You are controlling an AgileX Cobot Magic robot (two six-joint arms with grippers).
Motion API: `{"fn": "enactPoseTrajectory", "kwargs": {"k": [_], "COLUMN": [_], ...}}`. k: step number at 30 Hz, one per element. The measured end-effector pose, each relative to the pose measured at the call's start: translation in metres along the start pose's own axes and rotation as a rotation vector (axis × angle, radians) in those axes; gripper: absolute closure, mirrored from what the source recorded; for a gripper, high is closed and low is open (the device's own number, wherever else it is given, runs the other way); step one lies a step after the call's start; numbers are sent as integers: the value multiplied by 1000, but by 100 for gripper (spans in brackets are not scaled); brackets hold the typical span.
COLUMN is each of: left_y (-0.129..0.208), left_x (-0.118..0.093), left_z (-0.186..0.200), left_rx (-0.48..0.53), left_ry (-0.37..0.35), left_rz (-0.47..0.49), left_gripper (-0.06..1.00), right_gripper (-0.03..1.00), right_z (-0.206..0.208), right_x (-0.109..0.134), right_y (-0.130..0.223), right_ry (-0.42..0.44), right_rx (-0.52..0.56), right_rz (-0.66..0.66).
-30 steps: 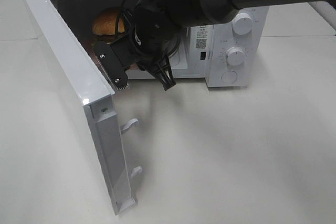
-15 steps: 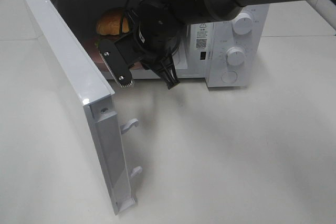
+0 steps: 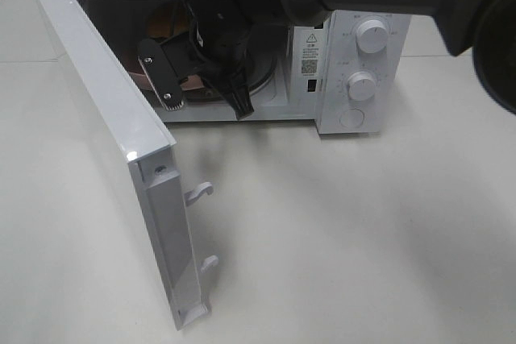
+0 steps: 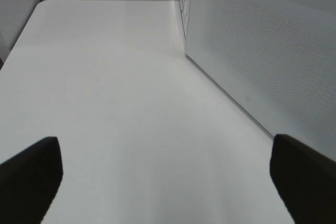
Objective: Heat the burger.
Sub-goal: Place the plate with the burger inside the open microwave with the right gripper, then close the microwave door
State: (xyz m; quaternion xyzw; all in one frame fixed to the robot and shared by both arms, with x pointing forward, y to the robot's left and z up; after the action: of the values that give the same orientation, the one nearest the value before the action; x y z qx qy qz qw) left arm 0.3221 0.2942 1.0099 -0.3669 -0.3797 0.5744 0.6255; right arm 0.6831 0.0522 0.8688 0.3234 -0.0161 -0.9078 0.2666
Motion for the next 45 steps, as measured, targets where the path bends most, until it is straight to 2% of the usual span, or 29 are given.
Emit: {"fn": "enactPoseTrajectory", "kwargs": {"k": [17, 31, 45], "left_y": [0, 0, 0], "left_x": [0, 0, 0], "left_z": [0, 0, 0], "left_rx": [0, 0, 0], "left_ry": [-1, -1, -1], "left_rz": [0, 0, -1], "left_gripper": [-5, -5, -5], "right_gripper": [77, 75, 72], "right_z": [-11, -11, -13], "right_x": [-7, -6, 0], "right_y": [12, 12, 29], "right_ry": [-12, -15, -49], "right_rx": [24, 24, 58], "right_rz": [-59, -70, -125]}}
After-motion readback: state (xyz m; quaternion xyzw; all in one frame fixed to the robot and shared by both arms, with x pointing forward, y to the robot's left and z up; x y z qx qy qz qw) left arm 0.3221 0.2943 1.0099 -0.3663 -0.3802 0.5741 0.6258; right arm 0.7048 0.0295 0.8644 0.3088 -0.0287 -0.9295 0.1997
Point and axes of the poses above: a point on each arm's last joint axis where the gripper is mounted, z pointing back along that axis away from the gripper, x along the wrist's bending axis when the last joint is at zero, y = z × x, the point moved 10 cm from there along -z, pointing out along that axis toward the gripper
